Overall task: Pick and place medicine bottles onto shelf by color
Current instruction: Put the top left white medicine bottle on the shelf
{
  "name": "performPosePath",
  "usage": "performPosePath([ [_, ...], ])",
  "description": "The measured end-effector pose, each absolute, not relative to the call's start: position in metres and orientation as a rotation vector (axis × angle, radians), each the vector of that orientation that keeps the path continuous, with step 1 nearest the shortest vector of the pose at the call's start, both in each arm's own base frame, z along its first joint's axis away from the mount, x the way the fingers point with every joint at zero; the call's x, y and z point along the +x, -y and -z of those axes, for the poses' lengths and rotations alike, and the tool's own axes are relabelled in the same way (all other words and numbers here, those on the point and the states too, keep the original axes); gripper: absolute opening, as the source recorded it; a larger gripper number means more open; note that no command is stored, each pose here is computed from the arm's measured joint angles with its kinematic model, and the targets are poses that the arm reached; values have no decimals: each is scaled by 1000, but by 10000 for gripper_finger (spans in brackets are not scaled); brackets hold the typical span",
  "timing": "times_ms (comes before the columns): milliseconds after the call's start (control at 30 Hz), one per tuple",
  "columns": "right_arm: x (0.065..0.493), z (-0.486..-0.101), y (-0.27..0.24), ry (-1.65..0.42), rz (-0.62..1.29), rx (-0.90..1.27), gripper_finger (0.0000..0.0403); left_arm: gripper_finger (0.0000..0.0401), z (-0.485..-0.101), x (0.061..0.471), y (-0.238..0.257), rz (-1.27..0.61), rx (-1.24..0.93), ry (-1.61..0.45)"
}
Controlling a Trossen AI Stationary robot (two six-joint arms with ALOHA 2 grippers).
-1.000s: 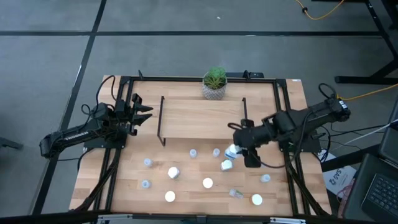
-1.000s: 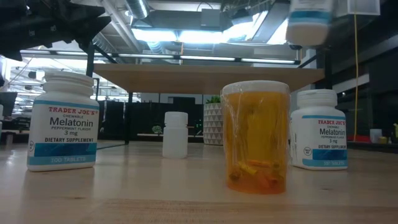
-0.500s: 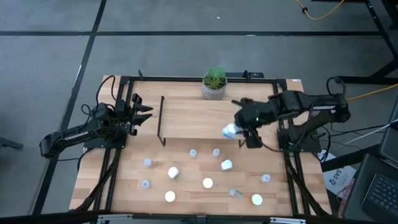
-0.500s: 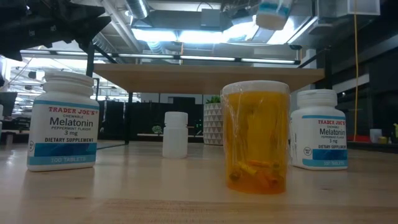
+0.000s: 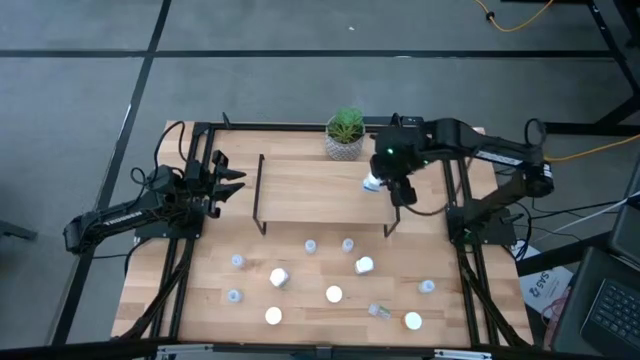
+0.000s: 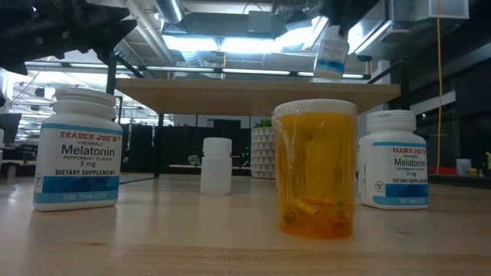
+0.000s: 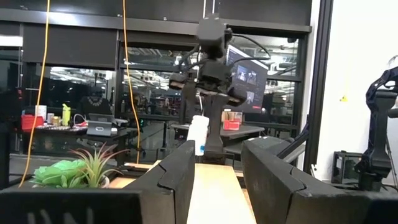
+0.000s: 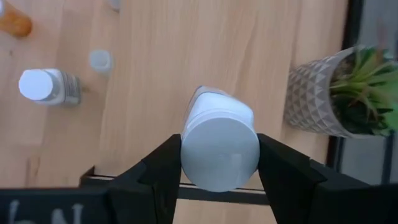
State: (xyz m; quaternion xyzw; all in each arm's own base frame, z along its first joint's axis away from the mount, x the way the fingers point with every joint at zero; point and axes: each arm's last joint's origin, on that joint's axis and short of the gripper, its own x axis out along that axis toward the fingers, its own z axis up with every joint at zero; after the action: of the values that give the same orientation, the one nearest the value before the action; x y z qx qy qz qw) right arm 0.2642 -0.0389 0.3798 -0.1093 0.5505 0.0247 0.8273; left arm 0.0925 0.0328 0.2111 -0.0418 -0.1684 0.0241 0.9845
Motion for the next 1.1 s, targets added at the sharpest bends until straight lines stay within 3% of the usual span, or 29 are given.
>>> performPosePath([
  [333, 277, -351, 77, -1339, -70, -209, 190, 124, -211, 93, -33, -48, -85, 336],
  [633, 281, -349, 83, -1333, -89, -244, 192, 124, -211, 93, -33, -48, -86, 335],
  [1100, 281, -347, 83, -1362, -39, -283, 260, 124, -211, 93, -33, -48, -88, 332],
])
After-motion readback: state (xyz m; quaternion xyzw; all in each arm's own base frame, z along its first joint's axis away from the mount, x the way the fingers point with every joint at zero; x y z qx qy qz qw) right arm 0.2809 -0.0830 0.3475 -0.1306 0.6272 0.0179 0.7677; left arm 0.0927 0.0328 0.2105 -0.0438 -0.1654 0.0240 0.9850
